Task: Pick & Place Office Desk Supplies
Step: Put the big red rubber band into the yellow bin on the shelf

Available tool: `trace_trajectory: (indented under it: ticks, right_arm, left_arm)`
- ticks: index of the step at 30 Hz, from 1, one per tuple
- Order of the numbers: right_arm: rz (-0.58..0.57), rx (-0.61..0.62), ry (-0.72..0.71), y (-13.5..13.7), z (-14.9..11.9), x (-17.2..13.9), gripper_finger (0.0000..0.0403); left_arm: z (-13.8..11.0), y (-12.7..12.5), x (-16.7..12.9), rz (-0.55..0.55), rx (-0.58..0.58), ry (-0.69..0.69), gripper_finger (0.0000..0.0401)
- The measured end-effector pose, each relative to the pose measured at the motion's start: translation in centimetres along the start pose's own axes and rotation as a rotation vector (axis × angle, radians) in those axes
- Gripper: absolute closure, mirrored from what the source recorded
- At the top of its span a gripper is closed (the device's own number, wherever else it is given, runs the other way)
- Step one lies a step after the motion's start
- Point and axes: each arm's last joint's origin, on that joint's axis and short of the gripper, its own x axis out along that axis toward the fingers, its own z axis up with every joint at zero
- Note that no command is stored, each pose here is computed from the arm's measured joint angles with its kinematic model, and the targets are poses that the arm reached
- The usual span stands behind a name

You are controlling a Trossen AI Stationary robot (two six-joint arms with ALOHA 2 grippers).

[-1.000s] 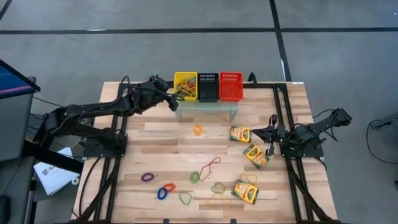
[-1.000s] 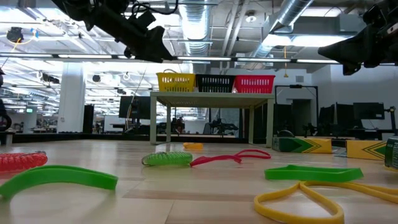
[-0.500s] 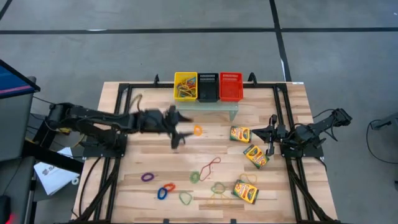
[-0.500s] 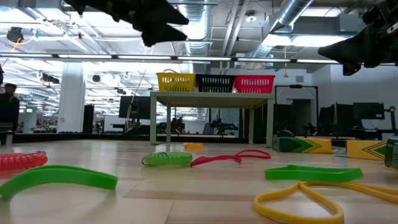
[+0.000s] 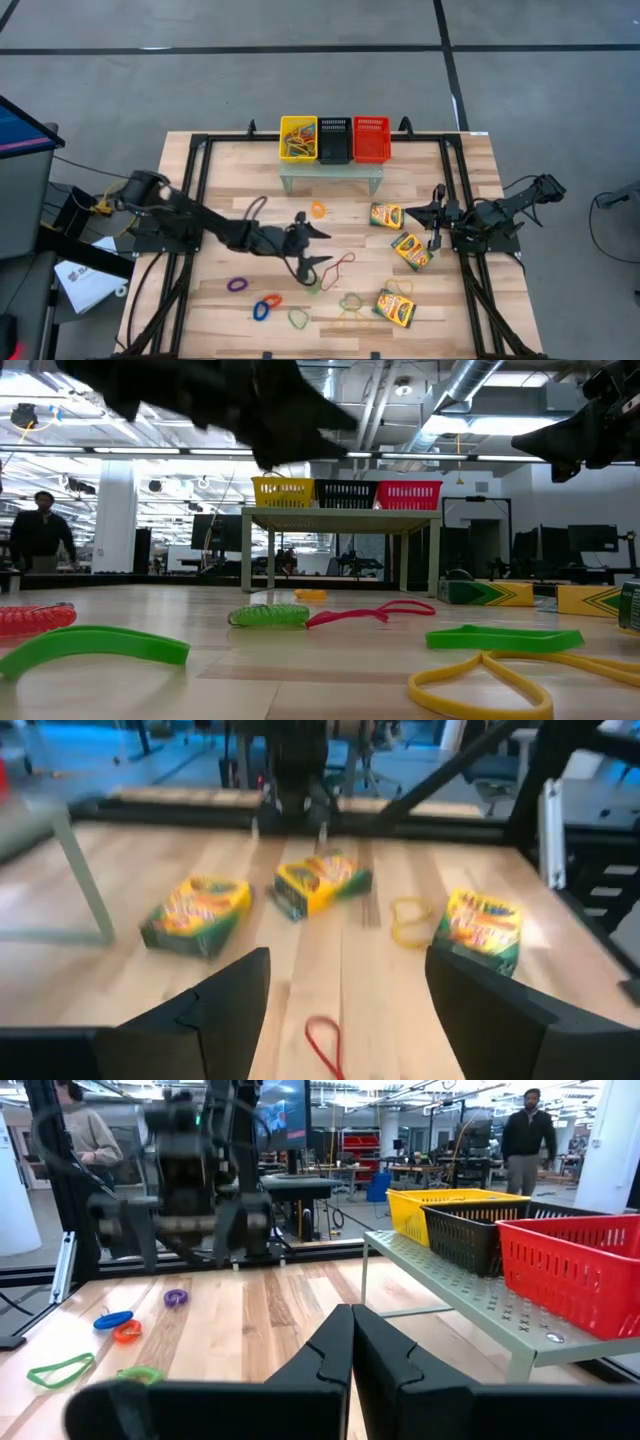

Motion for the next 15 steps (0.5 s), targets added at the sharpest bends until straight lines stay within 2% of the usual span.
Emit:
trace_trajectory:
  ticks: [6,15]
  right_arm:
    - [0.0,0.006,0.0,0.0,0.0,0.0,0.0399]
    - [0.0,0.01,0.0,0.0,0.0,0.0,0.0399]
  left_arm:
    - [-3.7,-0.4,2.7,0.06,0.025,0.102,0.0141]
    - [-6.4,-1.5,6.1,0.073,0.082,0.234,0.0141]
